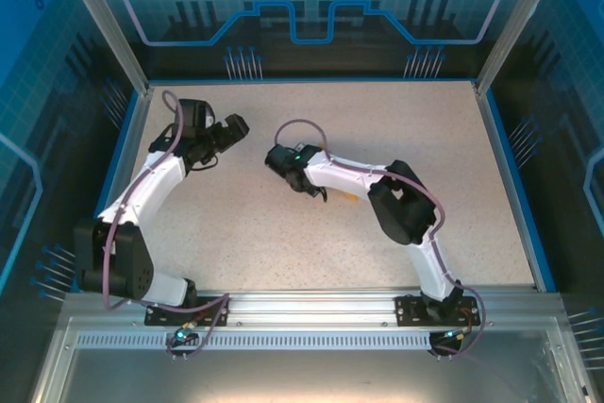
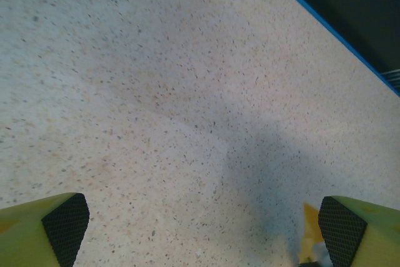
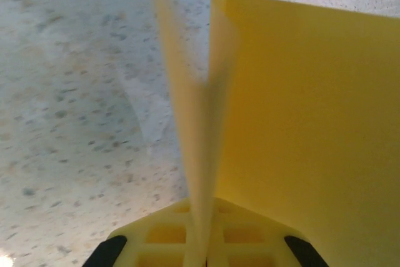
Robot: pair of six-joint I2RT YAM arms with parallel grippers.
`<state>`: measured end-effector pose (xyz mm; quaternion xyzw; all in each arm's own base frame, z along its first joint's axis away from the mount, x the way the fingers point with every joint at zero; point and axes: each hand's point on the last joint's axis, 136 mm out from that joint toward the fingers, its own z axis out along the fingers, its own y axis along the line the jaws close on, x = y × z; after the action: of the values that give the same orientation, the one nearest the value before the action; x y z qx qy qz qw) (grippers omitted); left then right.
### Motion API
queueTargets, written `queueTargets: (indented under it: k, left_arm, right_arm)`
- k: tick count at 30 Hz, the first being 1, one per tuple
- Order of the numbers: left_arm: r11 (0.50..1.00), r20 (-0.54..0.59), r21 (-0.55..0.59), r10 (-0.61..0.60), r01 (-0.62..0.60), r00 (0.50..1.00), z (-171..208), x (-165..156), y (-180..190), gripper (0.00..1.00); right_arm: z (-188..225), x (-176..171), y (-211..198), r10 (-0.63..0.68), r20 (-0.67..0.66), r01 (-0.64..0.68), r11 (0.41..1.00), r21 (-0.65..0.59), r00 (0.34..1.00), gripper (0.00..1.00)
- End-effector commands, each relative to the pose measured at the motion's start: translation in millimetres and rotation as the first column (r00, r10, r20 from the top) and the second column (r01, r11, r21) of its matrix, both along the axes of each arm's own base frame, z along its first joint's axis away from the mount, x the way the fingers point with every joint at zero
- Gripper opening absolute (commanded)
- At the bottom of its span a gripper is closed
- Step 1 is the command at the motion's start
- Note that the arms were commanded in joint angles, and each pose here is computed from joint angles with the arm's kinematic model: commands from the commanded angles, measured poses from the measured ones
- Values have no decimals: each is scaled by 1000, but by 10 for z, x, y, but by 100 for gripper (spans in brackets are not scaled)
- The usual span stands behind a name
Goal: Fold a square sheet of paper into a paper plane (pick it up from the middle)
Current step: Turn over the paper at the center of the table.
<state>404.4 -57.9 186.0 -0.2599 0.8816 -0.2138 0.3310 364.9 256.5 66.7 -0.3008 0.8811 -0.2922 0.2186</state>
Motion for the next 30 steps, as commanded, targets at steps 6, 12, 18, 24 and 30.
queueTargets:
  k: [6, 12, 18, 24, 30]
  left_arm:
    - [999, 19, 26, 23, -23, 1000, 194, -93, 109, 99]
    - [1000, 8, 18, 21, -21, 1000, 151, -129, 96, 98]
    - [1000, 1, 15, 21, -21, 1000, 118, -158, 95, 99]
    - [999, -11, 18, 29, -29, 1000, 70, -172, 110, 99]
    - [999, -30, 16, 37, -36, 999, -17, -193, 119, 98]
  right_arm:
    - [-329, -353, 387, 50, -47, -52, 997, -52, 998, 17]
    - [-459, -513, 675, 32, -98, -26, 998, 61, 995, 26]
    - [-437, -588, 854, 38, -124, -21, 991, 131, 992, 35]
    - [3, -854, 1341, 171, -198, -74, 904, 421, 965, 47]
    - [395, -1036, 1460, 268, -199, -114, 818, 564, 943, 50]
